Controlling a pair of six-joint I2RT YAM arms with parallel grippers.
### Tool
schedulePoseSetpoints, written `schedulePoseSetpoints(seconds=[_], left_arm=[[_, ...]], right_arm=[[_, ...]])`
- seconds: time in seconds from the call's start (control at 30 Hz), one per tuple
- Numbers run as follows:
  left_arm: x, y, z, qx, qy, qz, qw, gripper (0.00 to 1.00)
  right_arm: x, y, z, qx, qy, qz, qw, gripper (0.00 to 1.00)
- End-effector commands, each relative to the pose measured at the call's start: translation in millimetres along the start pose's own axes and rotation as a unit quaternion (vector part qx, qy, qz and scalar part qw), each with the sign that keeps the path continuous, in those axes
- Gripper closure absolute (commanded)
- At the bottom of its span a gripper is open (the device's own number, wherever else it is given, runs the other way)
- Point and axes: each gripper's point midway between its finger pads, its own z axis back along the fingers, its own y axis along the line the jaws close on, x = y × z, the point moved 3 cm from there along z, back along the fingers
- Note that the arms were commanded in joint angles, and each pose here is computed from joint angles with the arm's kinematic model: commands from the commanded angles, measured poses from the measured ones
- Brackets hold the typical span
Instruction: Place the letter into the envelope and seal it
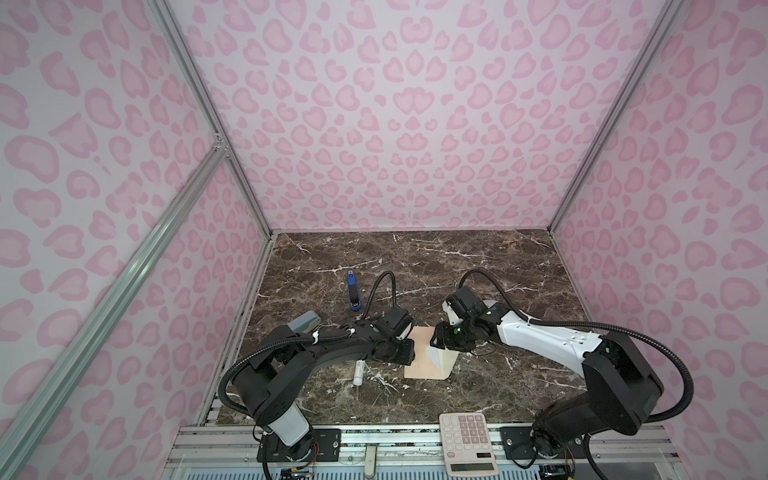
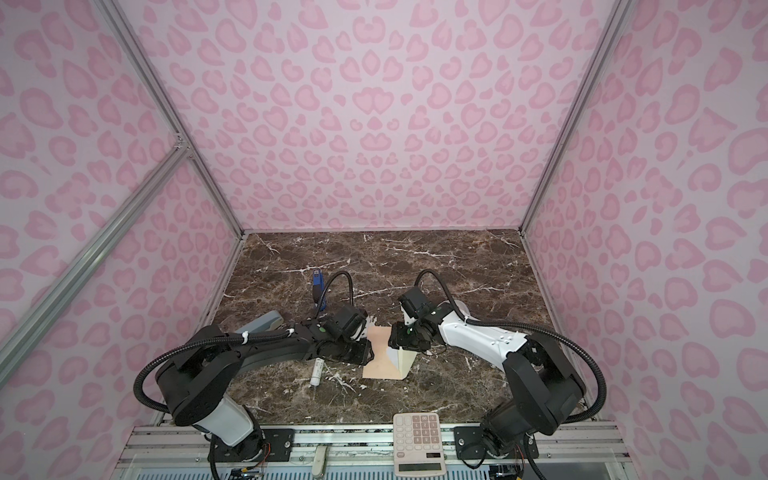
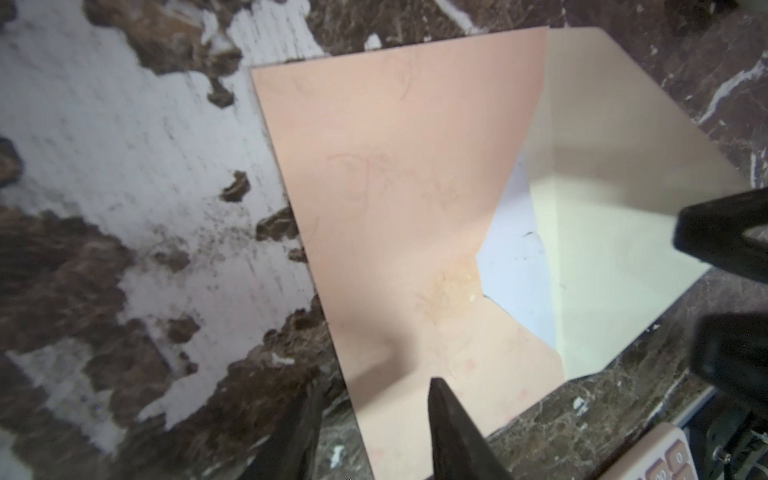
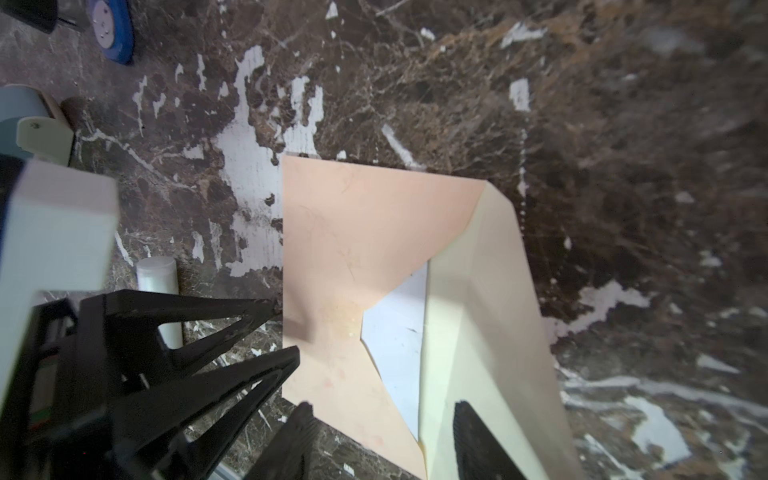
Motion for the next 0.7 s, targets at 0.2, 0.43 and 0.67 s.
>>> schedulePoseSetpoints(seconds=[0.2, 0.43, 0.67], left_arm=[[-5, 10, 10, 0.035, 0.009, 0.005, 0.999, 0.53], [3, 6, 26, 0.040, -0.010, 0.000, 0.999, 0.49], [18, 1, 70, 0.046, -0.069, -0.003, 0.997, 0.44]], right_arm=[[7, 3, 38, 0.004, -0.035, 0.019, 0.999, 0.41], [20, 7, 73, 0.030, -0.089, 0.021, 0.995, 0.41], [23, -4, 87, 0.034, -0.156, 0.020, 0.987, 0.43]])
